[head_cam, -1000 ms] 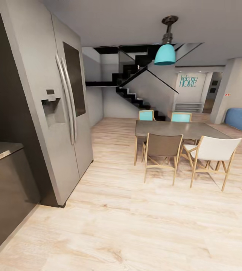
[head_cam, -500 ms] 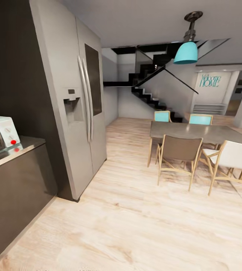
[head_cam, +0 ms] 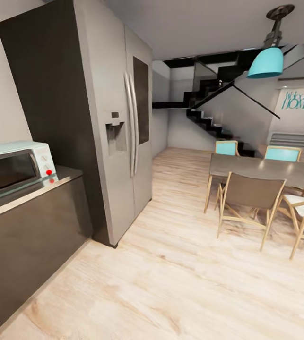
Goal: In the kitchen, take the popcorn bag from the countertop, put it into the microwave, and heat it until the popcorn is cooked so the cooked popcorn ends up inside the bag.
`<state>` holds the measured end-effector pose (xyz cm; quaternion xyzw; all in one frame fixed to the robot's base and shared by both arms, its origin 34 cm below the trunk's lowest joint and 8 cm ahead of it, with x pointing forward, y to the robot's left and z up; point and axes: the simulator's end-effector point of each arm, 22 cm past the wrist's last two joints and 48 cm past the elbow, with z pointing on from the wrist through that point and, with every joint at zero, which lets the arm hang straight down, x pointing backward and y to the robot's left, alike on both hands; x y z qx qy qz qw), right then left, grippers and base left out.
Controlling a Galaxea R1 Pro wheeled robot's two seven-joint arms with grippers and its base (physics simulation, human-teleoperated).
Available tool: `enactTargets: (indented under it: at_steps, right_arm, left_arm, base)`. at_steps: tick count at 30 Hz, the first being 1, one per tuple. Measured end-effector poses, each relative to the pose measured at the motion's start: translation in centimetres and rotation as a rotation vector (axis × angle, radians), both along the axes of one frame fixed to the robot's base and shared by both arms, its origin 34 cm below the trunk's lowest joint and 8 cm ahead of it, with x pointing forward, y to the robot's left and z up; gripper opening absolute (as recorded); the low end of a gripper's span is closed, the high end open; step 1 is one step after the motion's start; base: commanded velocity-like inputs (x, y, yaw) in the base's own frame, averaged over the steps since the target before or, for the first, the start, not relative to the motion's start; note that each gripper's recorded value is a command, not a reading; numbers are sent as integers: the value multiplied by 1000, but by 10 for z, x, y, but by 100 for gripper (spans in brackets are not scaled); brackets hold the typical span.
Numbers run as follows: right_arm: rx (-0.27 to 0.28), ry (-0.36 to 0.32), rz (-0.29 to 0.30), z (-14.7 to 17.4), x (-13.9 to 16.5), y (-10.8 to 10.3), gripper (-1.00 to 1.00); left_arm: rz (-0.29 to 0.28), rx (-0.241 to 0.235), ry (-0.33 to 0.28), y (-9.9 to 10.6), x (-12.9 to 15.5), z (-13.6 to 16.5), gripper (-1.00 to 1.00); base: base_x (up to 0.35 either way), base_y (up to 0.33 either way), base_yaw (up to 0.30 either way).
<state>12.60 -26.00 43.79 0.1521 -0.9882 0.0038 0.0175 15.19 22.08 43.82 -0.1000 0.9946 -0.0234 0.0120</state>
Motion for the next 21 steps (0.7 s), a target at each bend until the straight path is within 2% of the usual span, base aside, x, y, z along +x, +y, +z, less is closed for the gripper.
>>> enactTargets:
  at_steps: [17, 21]
  right_arm:
    - [-2, -1, -14, 0, 0, 0, 100]
    - [-1, -1, -15, 0, 0, 1, 100]
  left_arm:
    - [-3, -1, 0, -1, 0, 0, 100]
    - [-2, -1, 0, -1, 0, 0, 100]
  base:
    - [1, 0, 282]
    - [150, -83, 206]
